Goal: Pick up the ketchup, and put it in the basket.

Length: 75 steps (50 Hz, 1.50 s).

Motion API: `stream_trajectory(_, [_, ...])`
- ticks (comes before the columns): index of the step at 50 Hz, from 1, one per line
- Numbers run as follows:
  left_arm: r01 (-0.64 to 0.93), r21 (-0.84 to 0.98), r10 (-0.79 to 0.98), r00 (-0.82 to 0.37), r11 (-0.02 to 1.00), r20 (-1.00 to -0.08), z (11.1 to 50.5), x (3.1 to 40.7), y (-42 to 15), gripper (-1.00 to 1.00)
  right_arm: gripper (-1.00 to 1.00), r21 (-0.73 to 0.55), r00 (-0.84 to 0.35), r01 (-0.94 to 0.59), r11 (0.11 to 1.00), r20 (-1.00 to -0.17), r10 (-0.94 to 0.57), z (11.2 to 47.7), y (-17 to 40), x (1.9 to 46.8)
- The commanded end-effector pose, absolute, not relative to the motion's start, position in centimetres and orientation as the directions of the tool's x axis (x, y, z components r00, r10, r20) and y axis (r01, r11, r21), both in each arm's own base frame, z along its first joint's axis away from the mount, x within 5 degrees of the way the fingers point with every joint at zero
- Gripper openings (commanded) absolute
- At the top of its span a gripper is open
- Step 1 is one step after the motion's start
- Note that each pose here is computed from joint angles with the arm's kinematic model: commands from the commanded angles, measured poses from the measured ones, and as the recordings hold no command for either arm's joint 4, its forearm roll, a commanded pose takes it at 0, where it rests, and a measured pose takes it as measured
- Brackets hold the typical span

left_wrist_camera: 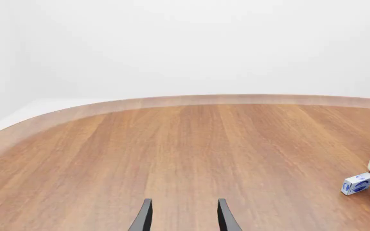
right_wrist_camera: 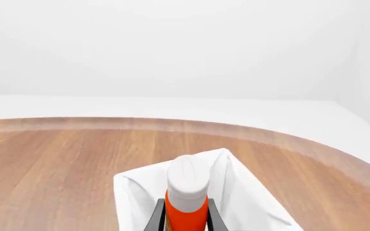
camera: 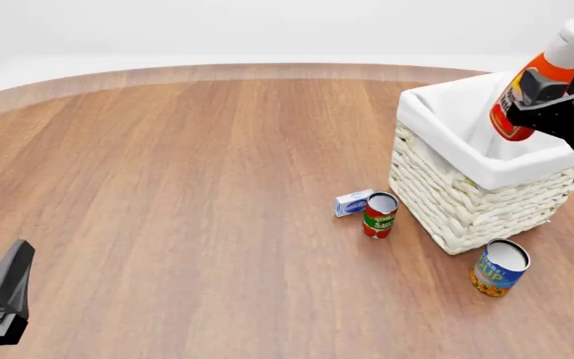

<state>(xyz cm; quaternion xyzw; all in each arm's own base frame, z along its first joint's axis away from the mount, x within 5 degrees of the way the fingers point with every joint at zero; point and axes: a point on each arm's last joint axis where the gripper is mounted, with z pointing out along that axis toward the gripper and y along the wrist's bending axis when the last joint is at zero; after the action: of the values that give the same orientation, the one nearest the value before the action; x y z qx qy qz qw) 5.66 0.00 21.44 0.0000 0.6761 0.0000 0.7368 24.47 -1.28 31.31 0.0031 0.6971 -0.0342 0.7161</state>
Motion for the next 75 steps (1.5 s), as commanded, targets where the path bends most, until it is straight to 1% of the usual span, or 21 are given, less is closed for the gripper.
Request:
stream_trajectory(1, [0.000, 0.000, 0.000, 0.086, 1.000, -0.996, 21.4, 5.7, 0.0, 1.00, -1.00, -0.039, 0.014, 0.043, 0.998, -0.999, -0.040, 31.3, -1.1, 25.0])
stream_trajectory(16, [0.000, 0.000, 0.000, 0.086, 1.000, -0.996, 21.4, 5.7, 0.0, 1.00, -1.00, -0.053, -0.017, 0.032, 0.998, -0.998, -0.052, 30.4, -0.8, 25.8])
stream_trajectory(51, [0.000, 0.000, 0.000, 0.086, 1.000, -0.996, 21.4, 5.7, 0.0, 1.00, -1.00, -0.064, -0.044, 0.011, 0.998, -0.997, -0.064, 29.8, -0.4, 26.8])
stream_trajectory(52, [0.000, 0.000, 0.000, 0.086, 1.000, -0.996, 21.4, 5.7, 0.0, 1.00, 1.00, -0.065, -0.043, 0.010, 0.998, -0.997, -0.064, 29.9, -0.3, 26.8])
stream_trajectory(75, [0.000, 0.000, 0.000, 0.086, 1.000, -0.996, 21.4, 5.7, 0.0, 1.00, 1.00, -0.062, -0.025, 0.012, 0.998, -0.998, -0.061, 30.5, -0.4, 26.1])
